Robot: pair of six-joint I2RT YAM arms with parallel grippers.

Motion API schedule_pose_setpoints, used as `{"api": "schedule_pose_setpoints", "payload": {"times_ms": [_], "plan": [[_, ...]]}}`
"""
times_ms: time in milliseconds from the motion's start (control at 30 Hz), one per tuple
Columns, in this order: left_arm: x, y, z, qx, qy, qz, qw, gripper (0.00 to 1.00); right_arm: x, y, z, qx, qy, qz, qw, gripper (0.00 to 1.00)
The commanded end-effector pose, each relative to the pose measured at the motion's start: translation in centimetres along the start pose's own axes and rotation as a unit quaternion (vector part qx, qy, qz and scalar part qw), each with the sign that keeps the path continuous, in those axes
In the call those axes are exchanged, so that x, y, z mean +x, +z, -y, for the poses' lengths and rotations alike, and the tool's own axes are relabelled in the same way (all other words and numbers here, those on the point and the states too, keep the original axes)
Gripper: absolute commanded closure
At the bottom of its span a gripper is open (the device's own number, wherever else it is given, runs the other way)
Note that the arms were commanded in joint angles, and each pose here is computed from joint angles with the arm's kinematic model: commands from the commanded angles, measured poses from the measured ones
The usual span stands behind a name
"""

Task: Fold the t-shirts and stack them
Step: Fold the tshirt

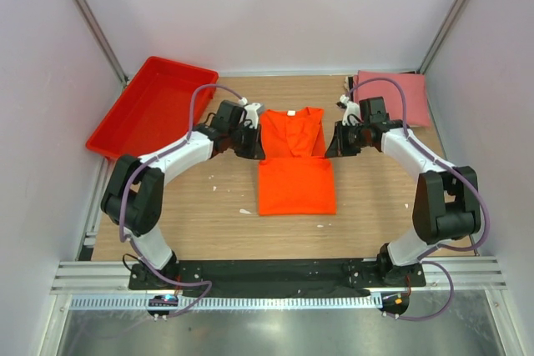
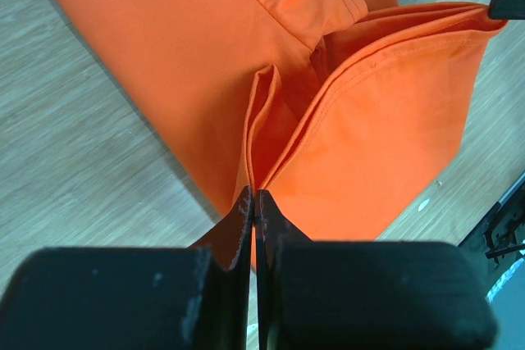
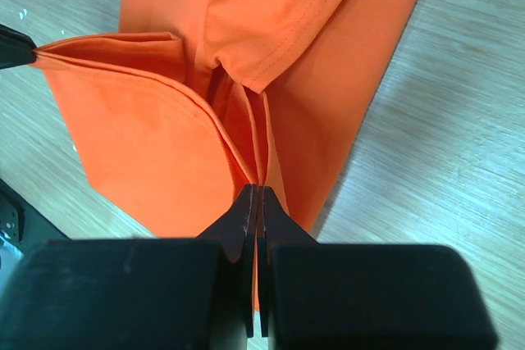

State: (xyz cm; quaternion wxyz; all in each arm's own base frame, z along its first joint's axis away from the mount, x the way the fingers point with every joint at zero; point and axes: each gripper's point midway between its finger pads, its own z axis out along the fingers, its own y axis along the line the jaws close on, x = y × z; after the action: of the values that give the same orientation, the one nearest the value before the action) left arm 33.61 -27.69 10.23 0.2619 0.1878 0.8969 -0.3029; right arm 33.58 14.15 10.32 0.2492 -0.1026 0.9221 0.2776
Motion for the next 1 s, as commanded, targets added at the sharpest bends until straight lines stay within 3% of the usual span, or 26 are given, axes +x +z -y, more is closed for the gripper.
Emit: {"api": "schedule_pose_setpoints", "payload": {"times_ms": [0,400,667,967], "plan": [[-2.5,-0.4,0.6,0.0,0.019,0.038,0.999,1.0,-2.5,-1.2,-0.7,0.006,-0.023,0.047,0.999,0.99],[-4.7,0.1,0.1,-0.017,0.028,0.073,0.997,1.0,-5.1,-1.5,-1.0,0.005,-0.042,0.096,0.994,0.99],[-5.1,3.0,-0.9,-0.022,0.012,0.043,0.999,1.0,-3.5,1.5,2.0,0.041,-0.027,0.032,0.998,0.99],[-3.5,4.9,-3.5,-0.069,-0.001,0.009,0.998,1.0,-3.5,2.8,3.6,0.065,-0.022,0.026,0.997,0.99]]}}
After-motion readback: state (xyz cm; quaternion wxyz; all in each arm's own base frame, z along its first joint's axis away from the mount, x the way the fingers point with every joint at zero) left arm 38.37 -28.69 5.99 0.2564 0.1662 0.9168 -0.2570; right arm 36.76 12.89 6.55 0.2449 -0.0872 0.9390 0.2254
